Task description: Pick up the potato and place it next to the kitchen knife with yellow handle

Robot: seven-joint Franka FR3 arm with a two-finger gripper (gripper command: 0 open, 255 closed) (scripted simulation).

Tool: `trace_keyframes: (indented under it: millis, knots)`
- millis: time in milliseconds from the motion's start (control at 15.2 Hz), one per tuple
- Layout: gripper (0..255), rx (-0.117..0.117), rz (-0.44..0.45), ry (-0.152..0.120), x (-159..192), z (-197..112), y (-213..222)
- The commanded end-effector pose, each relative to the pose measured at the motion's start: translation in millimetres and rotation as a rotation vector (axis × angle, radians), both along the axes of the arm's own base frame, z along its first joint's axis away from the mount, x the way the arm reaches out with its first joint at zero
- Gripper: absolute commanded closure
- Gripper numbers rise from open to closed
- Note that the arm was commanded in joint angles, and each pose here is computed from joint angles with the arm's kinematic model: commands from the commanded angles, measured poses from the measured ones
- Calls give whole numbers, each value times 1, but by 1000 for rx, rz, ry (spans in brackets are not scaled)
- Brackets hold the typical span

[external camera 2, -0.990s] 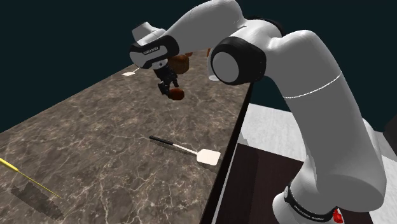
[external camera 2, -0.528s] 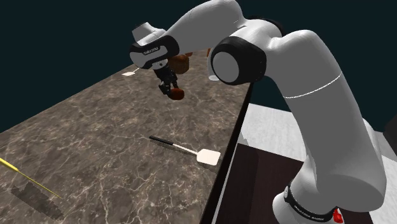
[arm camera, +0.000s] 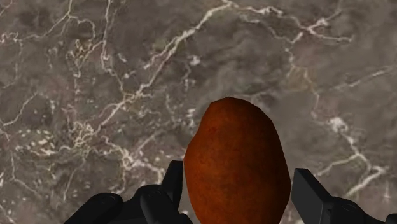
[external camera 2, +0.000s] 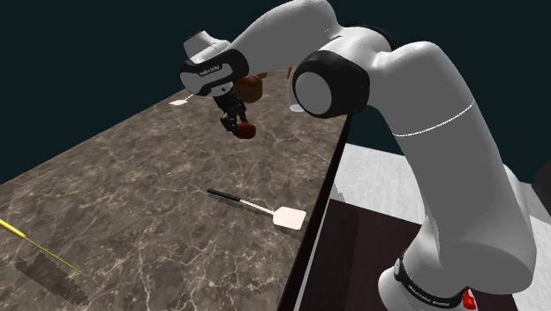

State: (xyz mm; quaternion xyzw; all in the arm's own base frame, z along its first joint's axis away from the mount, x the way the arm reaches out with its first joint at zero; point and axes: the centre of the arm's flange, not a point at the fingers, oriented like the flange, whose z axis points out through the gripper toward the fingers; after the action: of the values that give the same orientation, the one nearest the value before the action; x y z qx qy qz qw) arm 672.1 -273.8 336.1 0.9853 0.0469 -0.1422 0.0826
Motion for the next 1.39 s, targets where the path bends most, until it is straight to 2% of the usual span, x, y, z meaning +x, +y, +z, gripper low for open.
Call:
trace_keyframes:
  millis: [0, 1320]
  knots:
    - [255, 0, 0, 0, 0, 5, 0]
    - [255, 0, 0, 0, 0, 111, 0]
